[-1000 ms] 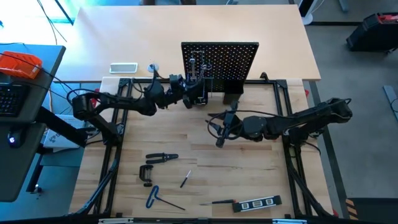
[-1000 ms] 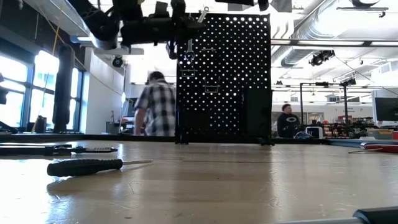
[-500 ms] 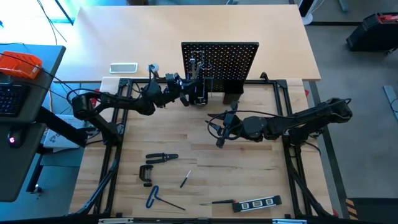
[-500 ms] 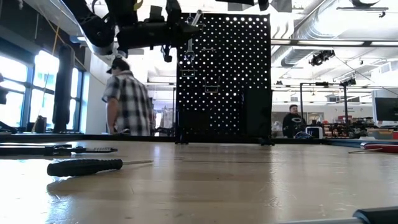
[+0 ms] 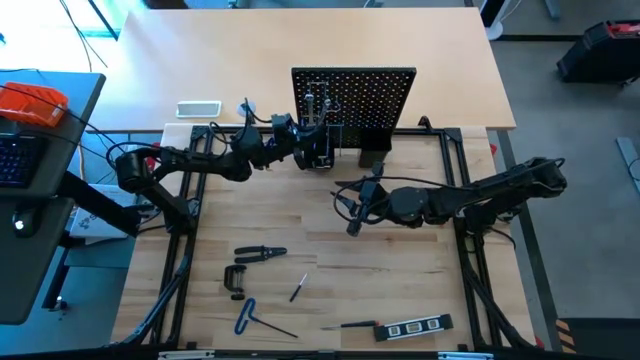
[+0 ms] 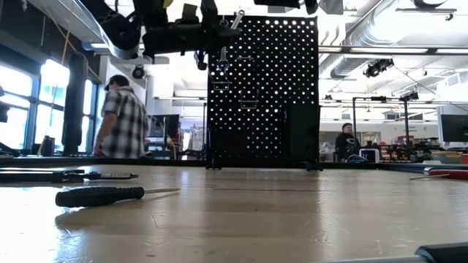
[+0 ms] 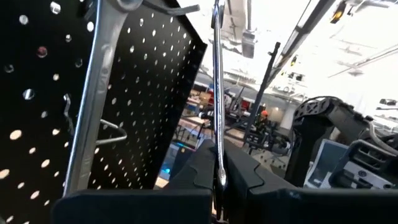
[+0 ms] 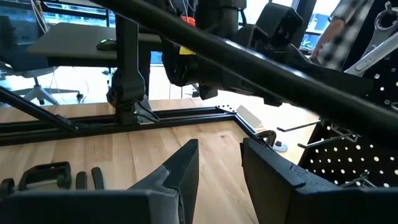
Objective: Hang tools onto peg board
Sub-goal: Hang the wrench onto the pegboard, then put the Allen wrench into the right bin on the pegboard
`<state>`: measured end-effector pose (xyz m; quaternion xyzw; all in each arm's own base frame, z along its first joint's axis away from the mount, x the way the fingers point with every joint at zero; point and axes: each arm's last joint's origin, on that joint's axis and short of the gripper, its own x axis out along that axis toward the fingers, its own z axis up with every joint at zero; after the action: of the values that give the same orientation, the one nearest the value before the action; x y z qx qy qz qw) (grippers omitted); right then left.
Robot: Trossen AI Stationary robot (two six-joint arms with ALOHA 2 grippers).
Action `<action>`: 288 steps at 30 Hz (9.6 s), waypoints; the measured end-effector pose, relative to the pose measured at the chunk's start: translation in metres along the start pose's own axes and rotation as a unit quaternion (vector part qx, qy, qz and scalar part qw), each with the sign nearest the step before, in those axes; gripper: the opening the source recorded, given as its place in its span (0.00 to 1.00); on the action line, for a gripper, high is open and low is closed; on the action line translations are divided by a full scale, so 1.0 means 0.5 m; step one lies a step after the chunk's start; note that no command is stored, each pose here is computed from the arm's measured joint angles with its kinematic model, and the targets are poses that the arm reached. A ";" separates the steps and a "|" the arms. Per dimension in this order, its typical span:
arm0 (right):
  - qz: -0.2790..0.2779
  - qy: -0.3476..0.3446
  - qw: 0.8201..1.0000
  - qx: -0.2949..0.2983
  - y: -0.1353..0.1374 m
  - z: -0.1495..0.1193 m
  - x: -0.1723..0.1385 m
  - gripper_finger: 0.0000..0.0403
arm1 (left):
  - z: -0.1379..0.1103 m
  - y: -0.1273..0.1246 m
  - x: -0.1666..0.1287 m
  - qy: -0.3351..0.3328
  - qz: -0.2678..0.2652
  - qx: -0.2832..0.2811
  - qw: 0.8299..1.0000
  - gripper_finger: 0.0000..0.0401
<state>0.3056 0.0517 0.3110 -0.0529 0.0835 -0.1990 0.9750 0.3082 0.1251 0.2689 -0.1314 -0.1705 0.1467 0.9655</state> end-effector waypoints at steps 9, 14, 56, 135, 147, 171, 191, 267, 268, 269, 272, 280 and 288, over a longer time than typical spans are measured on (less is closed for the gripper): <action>0.000 0.005 1.000 -0.003 0.000 -0.002 0.000 0.29 | 0.000 -0.001 0.000 -0.004 0.009 0.002 1.000 0.00; 0.001 0.014 1.000 -0.004 0.001 -0.006 0.000 0.29 | 0.001 -0.001 0.000 -0.008 0.012 0.007 1.000 0.00; 0.012 0.010 1.000 -0.005 0.011 -0.005 -0.007 0.29 | -0.002 0.019 0.017 0.058 0.047 -0.024 0.997 0.27; -0.168 0.630 0.752 -0.103 0.033 -0.303 -0.217 0.29 | -0.233 -0.301 -0.391 0.463 -0.207 0.173 0.844 0.36; -0.014 0.722 0.682 -0.112 -0.059 -0.299 -0.136 0.29 | -0.228 -0.298 -0.375 0.436 -0.213 0.187 0.854 0.36; 0.032 0.792 0.607 -0.059 -0.198 -0.380 -0.116 0.29 | -0.230 -0.293 -0.369 0.435 -0.221 0.190 0.852 0.36; 0.030 0.843 0.537 -0.017 -0.215 -0.463 -0.076 0.25 | -0.226 -0.294 -0.361 0.421 -0.232 0.181 0.858 0.36; 0.078 0.093 0.962 -0.245 0.184 0.207 0.001 0.00 | -0.093 -0.216 -0.209 0.030 -0.351 -0.042 0.935 0.36; 0.080 0.079 0.962 -0.250 0.186 0.213 0.000 0.00 | -0.087 -0.218 -0.209 0.022 -0.360 -0.049 0.931 0.36; 0.083 0.064 0.962 -0.253 0.188 0.220 0.001 0.00 | -0.082 -0.221 -0.208 0.014 -0.371 -0.055 0.927 0.36; 0.097 0.029 0.960 -0.262 0.192 0.234 0.003 0.00 | -0.061 -0.231 -0.204 -0.017 -0.400 -0.072 0.913 0.36; 0.139 -0.050 0.950 -0.274 0.202 0.263 0.001 0.00 | -0.025 -0.274 -0.171 -0.034 -0.483 -0.089 0.870 0.37; 0.171 -0.088 0.939 -0.286 0.207 0.273 -0.003 0.00 | 0.003 -0.298 -0.146 -0.047 -0.525 -0.097 0.845 0.43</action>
<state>0.3688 0.1565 0.4309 -0.3319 0.0583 0.0084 0.9415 0.2777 -0.0360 0.2944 -0.1080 -0.2721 -0.3929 0.8717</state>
